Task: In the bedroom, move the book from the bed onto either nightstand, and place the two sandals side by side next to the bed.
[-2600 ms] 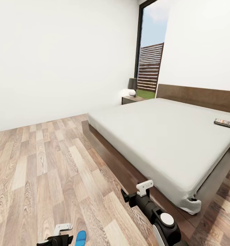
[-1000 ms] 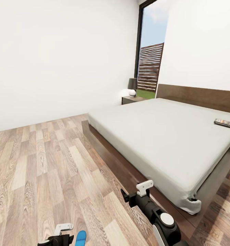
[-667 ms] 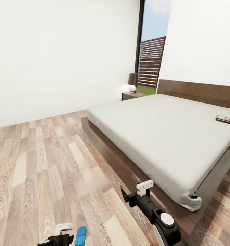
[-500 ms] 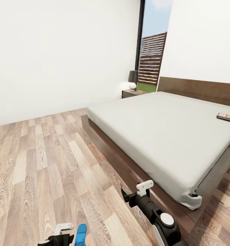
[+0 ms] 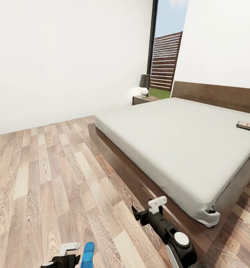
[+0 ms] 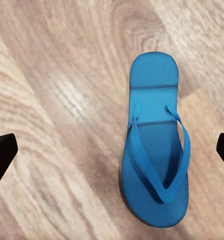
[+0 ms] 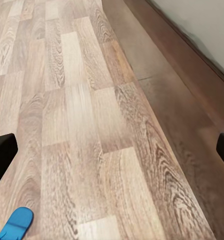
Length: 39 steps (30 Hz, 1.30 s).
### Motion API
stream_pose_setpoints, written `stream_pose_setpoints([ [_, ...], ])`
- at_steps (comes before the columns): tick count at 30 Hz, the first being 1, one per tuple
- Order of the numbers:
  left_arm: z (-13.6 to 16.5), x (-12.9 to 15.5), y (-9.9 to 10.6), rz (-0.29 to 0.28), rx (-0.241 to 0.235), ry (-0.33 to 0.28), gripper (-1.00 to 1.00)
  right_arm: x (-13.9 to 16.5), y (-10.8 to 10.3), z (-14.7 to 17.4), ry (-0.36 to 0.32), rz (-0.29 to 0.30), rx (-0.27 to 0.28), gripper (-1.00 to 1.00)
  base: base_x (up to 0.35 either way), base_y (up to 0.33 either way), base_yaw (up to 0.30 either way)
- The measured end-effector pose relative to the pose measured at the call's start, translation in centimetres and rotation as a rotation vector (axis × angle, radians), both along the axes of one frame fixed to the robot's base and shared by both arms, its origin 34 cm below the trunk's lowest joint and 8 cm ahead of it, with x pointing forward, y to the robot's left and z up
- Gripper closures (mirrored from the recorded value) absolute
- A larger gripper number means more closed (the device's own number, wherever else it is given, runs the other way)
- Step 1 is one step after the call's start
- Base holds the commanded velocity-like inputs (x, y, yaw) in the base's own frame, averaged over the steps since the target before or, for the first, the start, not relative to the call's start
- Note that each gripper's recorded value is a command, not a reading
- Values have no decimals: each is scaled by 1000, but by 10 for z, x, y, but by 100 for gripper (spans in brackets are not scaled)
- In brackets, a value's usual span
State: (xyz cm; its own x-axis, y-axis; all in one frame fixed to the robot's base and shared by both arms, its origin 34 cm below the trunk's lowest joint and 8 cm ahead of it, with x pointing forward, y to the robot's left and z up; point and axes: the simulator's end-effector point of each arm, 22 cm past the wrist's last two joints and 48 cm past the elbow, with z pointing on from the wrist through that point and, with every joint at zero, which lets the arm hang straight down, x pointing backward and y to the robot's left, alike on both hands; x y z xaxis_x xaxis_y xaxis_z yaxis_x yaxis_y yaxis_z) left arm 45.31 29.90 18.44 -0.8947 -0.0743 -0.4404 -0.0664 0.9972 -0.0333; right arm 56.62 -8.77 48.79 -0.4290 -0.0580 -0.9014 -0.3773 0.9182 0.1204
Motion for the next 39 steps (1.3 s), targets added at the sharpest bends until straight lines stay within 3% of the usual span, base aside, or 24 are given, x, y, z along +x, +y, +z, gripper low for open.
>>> stream_pose_setpoints([
  [39,-18,-15,0,1,0,45,-100,-1,0,-23,45,0,0,-100,0,0,0],
])
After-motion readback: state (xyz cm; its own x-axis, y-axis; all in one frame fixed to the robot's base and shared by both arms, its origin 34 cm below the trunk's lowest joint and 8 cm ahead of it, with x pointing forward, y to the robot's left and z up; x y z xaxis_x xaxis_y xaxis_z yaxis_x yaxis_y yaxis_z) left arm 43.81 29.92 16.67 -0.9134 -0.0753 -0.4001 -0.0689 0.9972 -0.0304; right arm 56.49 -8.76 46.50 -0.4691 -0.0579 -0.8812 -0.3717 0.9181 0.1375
